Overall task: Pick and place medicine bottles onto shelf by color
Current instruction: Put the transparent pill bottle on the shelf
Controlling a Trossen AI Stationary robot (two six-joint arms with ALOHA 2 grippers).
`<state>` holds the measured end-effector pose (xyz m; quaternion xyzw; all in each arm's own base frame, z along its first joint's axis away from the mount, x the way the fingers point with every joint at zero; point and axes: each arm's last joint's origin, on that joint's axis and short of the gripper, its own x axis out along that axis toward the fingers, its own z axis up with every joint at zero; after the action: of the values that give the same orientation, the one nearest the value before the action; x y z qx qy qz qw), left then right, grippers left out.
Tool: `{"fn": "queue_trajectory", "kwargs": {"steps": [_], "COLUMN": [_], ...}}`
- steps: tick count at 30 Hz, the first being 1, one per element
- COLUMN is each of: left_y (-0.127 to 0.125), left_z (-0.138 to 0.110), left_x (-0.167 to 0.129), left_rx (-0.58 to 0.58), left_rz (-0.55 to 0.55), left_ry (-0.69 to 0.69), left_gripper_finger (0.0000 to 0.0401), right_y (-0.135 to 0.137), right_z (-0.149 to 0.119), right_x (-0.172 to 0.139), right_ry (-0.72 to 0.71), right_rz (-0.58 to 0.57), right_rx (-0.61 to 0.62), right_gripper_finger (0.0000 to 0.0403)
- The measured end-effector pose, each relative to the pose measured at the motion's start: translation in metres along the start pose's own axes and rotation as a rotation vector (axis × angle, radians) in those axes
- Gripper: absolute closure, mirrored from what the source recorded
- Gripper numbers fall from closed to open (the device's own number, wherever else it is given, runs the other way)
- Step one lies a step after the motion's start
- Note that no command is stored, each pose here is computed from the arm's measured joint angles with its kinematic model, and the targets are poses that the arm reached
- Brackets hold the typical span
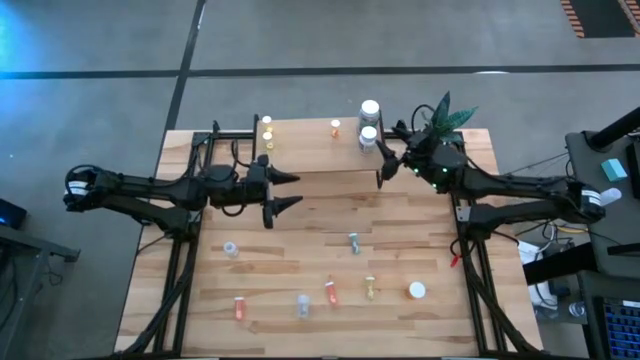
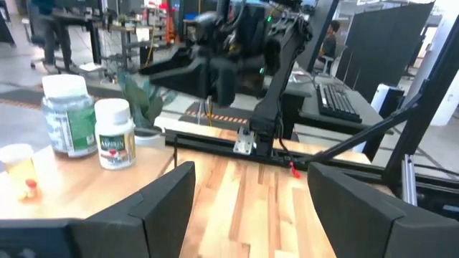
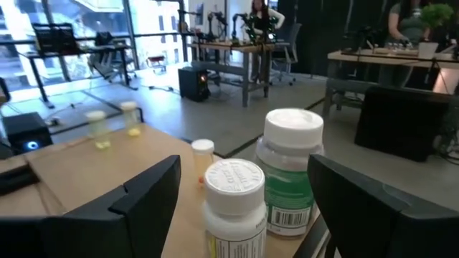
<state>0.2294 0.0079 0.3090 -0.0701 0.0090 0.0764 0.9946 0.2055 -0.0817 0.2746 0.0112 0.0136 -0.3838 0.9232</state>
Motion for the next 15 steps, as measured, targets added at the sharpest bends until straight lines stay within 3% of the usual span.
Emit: {"fn": "queue_trajectory", "kwargs": {"steps": [9,15], "left_y": [0.002,0.002], "left_z": [-0.006,0.006], "left_x": [-0.008,-0.023], "left_rx": [-0.04,-0.073], "left_rz": [0.016,0.012], "left_ry": [0.135,0.109], "left_gripper_finger": [0.0147,0.0147], "right_y": [0.007,0.013], "right_z": [0.011,0.018], "right_x": [-0.026,-0.04], "right_ry": [-0.022,-0.06], "right_rz": [0.214,0.317], "right_rx": [0.009,0.004], "right_gripper_finger": [0.011,0.011]}}
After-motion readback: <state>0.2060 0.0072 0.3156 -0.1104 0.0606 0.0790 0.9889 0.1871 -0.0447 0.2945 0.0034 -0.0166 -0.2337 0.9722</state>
